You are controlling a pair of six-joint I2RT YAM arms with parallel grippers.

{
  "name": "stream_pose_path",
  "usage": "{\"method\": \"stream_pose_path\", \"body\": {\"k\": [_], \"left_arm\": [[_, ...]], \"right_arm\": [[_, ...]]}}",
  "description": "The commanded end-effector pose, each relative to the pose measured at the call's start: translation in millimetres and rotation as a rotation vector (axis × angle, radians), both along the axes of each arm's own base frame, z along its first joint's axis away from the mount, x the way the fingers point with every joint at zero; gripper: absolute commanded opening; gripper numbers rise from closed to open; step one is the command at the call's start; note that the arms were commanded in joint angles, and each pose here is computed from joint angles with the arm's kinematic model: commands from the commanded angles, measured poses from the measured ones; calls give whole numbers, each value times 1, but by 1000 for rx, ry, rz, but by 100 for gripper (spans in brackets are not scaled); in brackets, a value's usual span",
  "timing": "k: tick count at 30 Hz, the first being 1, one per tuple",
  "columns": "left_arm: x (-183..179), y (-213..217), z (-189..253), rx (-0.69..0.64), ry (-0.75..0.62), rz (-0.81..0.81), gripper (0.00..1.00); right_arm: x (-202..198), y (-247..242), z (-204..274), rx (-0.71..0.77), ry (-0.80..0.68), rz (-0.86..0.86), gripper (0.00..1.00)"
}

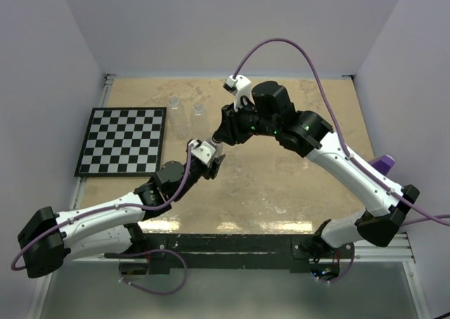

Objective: Screw on the bottle caps
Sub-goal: Screw the bottle cap onto the plastic bottle.

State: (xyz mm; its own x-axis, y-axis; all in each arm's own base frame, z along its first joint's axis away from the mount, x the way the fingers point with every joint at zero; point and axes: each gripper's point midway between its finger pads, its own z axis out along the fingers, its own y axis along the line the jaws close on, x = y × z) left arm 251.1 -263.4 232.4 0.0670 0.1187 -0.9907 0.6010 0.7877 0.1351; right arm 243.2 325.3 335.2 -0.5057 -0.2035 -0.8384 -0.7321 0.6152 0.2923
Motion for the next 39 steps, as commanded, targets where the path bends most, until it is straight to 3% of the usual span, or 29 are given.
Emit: {"method": "stream_pose_path", "body": {"k": [1, 8, 15, 22, 33, 39], "left_arm": [[1, -3, 94, -318, -159, 31, 0], [4, -5, 100, -318, -174, 56, 0], [1, -5, 80, -314, -117, 50, 0], [-1, -4, 52, -302, -39, 49, 0], [-5, -6, 33, -294, 26, -24, 0], [-3, -1, 30, -283, 34, -45, 0]], "right_arm": [[5, -7, -34, -104, 74, -59, 1], [5, -5, -36, -102, 78, -61, 3], [6, -5, -14, -48, 41, -72, 30], [6, -10, 26, 31, -30, -93, 47], [4, -20, 85, 167, -161, -114, 63], [3, -23, 83, 175, -193, -104, 63]]}}
